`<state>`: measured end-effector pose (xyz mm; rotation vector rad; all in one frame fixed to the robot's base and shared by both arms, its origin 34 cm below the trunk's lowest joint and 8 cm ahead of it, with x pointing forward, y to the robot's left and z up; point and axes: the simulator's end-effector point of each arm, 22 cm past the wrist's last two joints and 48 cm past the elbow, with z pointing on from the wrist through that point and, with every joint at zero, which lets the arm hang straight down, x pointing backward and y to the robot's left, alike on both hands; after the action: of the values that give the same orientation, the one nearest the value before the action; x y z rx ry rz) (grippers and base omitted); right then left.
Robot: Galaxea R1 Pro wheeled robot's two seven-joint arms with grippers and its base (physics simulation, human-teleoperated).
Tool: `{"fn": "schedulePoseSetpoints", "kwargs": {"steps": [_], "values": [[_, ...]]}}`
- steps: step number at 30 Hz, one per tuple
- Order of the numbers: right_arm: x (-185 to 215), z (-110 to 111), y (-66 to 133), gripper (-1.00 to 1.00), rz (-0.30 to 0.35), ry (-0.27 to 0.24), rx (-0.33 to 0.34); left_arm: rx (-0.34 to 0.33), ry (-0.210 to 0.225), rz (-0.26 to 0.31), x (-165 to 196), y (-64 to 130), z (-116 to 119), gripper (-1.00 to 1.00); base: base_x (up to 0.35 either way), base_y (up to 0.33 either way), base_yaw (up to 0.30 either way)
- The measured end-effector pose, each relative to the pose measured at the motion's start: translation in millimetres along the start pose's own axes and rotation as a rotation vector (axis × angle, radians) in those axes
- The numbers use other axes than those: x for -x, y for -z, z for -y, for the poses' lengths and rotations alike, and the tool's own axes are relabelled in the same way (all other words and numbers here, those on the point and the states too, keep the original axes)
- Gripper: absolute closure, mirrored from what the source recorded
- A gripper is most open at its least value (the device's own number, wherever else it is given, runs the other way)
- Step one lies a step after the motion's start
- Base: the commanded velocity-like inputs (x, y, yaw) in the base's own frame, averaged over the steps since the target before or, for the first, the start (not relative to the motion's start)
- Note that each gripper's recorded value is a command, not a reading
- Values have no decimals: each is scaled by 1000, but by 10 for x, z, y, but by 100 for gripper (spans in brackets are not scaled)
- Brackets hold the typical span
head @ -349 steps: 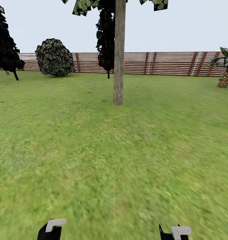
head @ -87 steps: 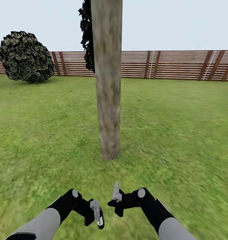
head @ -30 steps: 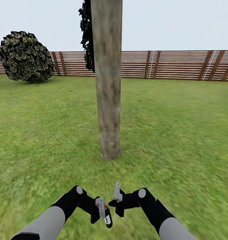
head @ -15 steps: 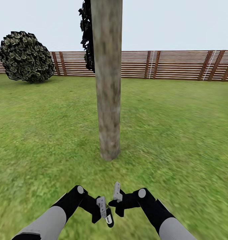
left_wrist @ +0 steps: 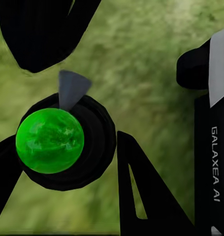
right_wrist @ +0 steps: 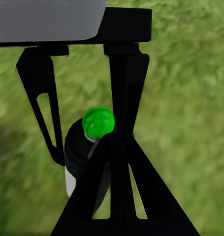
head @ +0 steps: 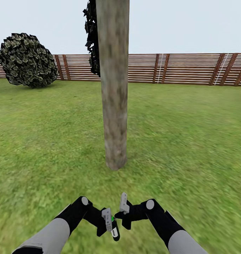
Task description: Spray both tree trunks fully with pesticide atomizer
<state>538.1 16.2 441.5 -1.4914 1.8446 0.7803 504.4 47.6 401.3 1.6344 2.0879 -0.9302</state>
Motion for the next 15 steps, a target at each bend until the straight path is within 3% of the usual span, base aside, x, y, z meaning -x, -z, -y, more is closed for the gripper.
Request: {"fn": "schedulePoseSetpoints", "kwargs": {"steps": [7, 15], "values": [[0, -2, 0, 100, 0, 0, 1, 15, 7, -36, -212, 101, -61, 100, 0, 0, 0], [-10, 4, 5, 100, -1, 0, -1, 62, 60, -125, -890, 470, -202, 100, 0, 0, 0]]}}
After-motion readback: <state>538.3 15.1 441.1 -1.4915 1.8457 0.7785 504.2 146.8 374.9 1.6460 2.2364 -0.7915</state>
